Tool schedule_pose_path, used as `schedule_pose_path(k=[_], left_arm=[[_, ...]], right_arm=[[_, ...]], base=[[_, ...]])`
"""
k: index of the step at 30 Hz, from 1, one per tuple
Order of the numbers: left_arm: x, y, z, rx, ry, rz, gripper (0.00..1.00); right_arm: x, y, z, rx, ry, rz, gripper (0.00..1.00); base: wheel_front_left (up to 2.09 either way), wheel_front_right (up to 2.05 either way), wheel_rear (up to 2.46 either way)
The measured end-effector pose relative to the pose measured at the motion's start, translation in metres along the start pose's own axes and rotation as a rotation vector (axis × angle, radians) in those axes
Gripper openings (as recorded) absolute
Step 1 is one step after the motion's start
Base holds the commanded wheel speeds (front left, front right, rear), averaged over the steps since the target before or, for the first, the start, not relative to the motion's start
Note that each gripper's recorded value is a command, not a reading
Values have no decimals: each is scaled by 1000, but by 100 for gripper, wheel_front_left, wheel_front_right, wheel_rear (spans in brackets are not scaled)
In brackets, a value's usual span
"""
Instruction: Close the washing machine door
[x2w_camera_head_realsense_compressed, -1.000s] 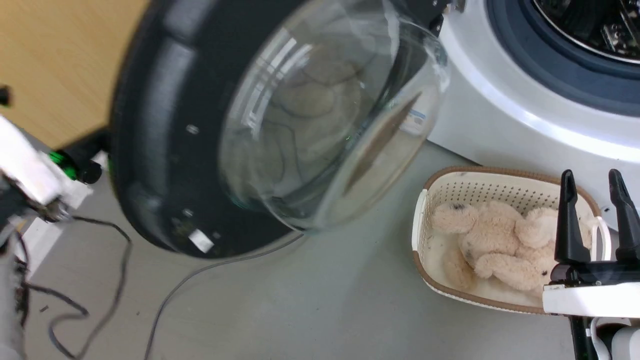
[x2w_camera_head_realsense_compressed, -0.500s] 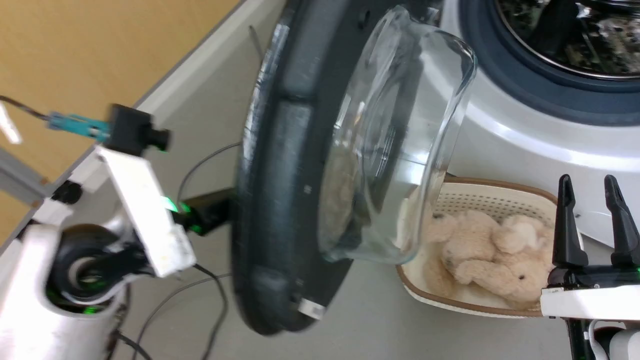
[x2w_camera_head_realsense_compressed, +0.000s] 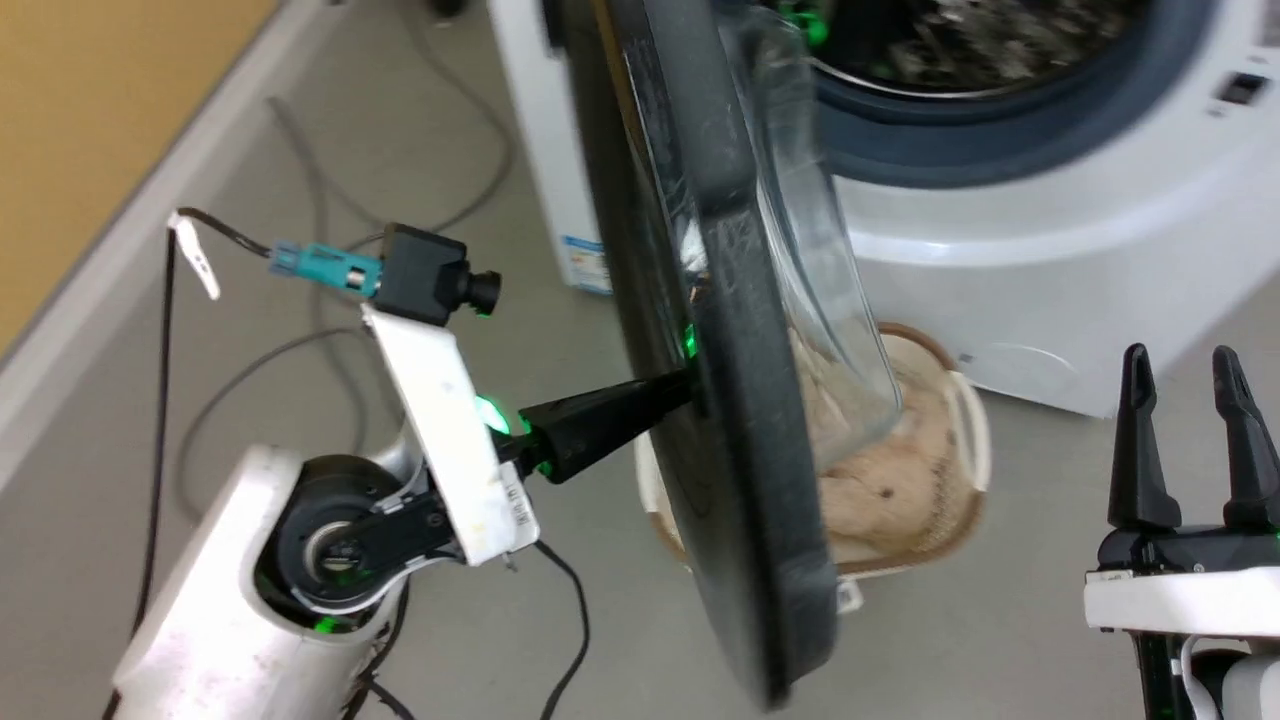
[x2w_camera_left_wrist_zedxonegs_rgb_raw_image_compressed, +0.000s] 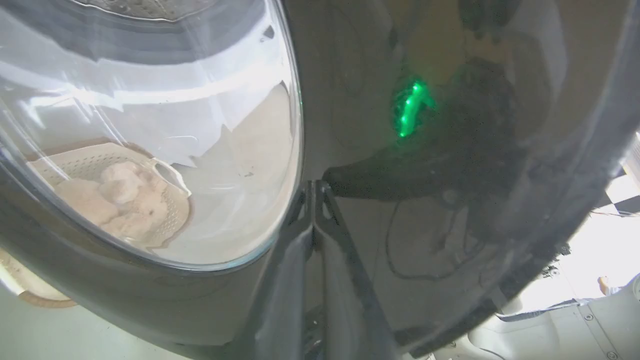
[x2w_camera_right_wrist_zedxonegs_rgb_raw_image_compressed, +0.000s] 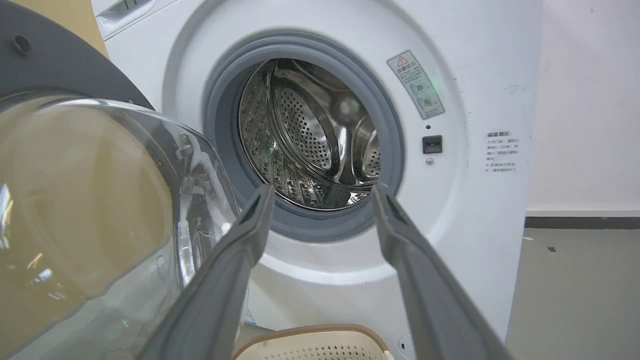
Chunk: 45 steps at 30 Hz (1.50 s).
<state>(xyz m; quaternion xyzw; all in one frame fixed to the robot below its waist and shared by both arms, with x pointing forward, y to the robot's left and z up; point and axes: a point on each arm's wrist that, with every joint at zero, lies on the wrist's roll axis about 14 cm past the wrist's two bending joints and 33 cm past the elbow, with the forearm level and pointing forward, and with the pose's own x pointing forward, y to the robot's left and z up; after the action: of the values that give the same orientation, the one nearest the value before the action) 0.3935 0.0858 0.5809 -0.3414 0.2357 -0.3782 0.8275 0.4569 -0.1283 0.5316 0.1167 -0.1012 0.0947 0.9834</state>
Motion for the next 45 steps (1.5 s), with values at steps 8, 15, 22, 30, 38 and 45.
schedule_pose_path(k=[8, 15, 22, 30, 38, 45], left_arm=[[47, -15, -13, -28, 33, -109, 0], [80, -20, -24, -23, 41, -151, 0], [83, -10, -20, 120, -70, -83, 0], [43, 33, 17, 454, -361, 138, 0], [-16, 45, 69, 769, -654, 511, 0], [-81, 44, 66, 862, -817, 752, 100]], right_arm=[[-23, -41, 18, -42, -19, -116, 100], [-46, -72, 33, -66, -37, -215, 100], [-58, -79, 44, -78, -52, -243, 100], [-72, -77, 67, -90, -105, -250, 100], [-73, -69, 112, -121, -236, -229, 100], [-48, -19, 180, -116, -464, -74, 89]], base=[[0, 0, 0], [0, 0, 0], [0, 0, 0], [0, 0, 0], [0, 0, 0], [0, 0, 0]])
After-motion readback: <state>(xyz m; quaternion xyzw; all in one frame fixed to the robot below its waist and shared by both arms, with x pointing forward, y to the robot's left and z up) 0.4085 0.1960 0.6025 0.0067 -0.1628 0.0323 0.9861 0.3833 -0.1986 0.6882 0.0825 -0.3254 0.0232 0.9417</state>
